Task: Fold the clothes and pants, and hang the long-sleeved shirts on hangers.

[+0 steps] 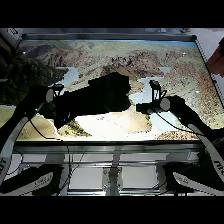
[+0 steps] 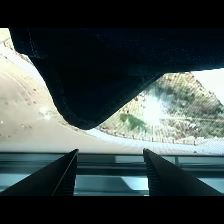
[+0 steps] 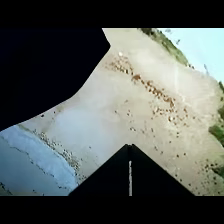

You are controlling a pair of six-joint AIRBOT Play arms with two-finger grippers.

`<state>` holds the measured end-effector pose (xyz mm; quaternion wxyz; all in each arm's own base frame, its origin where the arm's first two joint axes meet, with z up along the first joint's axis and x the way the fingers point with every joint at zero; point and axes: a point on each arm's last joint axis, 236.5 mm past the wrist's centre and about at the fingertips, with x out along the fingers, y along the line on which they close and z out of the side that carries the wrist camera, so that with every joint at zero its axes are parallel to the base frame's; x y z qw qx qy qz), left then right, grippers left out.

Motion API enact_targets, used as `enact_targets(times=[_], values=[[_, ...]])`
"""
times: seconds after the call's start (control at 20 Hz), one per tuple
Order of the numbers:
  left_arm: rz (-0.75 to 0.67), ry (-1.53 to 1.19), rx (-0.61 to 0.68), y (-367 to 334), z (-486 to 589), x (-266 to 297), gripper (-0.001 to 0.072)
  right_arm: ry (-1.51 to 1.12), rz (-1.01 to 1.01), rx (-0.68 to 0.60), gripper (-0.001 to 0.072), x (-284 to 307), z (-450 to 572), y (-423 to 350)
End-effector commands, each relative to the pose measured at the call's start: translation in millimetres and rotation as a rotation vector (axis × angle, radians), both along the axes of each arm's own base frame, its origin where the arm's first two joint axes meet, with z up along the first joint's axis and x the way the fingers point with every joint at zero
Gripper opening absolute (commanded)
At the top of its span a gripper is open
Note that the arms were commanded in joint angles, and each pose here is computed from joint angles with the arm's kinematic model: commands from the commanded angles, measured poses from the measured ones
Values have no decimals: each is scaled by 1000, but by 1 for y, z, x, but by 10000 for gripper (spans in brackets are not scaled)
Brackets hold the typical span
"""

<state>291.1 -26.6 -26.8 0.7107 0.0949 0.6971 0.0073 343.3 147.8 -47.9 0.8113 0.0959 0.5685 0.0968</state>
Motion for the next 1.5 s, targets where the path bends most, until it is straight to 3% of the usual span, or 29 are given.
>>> enact_targets(times=[0.0,0.85,1.1,1.3,1.45], values=[[1,-1,0,0,0,0,438,-15,-6,18,33,4,2,4],[-3,-30,-7,-1,0,7,438,-15,19,7,33,2,2,3],[-169,-265,-50,-14,10,66,439,-13,18,8,32,2,1,4],[4,-577,-277,-34,41,134,439,-14,18,8,33,2,1,4],[378,-597,-505,0,30,158,441,-12,18,9,33,2,1,4]])
